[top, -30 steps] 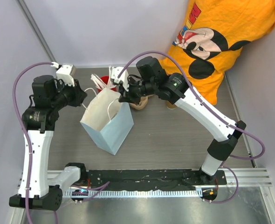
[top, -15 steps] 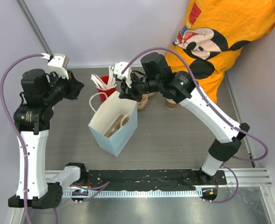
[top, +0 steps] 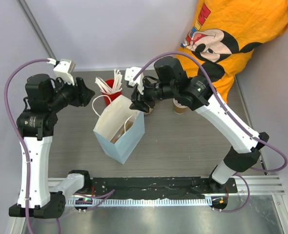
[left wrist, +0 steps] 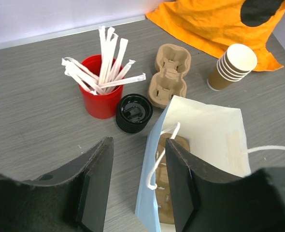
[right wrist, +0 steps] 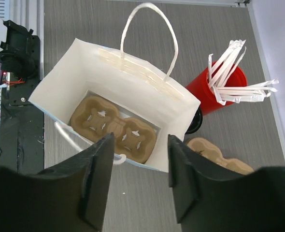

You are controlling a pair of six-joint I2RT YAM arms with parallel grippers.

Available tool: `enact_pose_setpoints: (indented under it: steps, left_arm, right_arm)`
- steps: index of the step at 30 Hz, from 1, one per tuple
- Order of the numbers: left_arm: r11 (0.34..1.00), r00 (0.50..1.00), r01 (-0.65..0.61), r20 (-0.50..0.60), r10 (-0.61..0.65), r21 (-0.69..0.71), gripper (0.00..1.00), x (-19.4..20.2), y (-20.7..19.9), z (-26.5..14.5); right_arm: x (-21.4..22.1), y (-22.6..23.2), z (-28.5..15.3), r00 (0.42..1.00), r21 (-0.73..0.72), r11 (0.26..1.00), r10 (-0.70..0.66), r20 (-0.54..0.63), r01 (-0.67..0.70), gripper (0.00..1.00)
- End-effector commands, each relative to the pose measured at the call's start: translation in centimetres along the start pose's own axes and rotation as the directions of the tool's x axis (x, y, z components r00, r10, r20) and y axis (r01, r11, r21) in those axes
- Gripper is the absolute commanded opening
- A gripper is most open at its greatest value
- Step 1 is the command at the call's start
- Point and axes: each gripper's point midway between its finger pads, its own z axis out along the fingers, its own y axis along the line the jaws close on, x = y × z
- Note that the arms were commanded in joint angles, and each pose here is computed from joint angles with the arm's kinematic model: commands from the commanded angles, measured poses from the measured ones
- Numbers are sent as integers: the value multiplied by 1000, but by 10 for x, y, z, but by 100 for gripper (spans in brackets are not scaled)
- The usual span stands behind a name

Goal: Pack the takeout coffee

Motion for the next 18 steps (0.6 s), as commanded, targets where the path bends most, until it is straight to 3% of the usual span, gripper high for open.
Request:
enact_pose_setpoints:
  steps: [1,7,18]
  left_arm:
    - [996,999,-22,51,17,88,53,-11,-16,-4]
    - [983,999,-23,26,19,182,60,1,-31,-3]
    - [978,999,9,-48,1,208,62,25,-27,15]
  right_arm:
    - [-34,10,-38,992,-13,995,-99,82,101,62]
    - [-15,34,-44,986,-129,978,-157,54,163,77]
    - [14,34,-5,992,-192,974,-125,4,123,76]
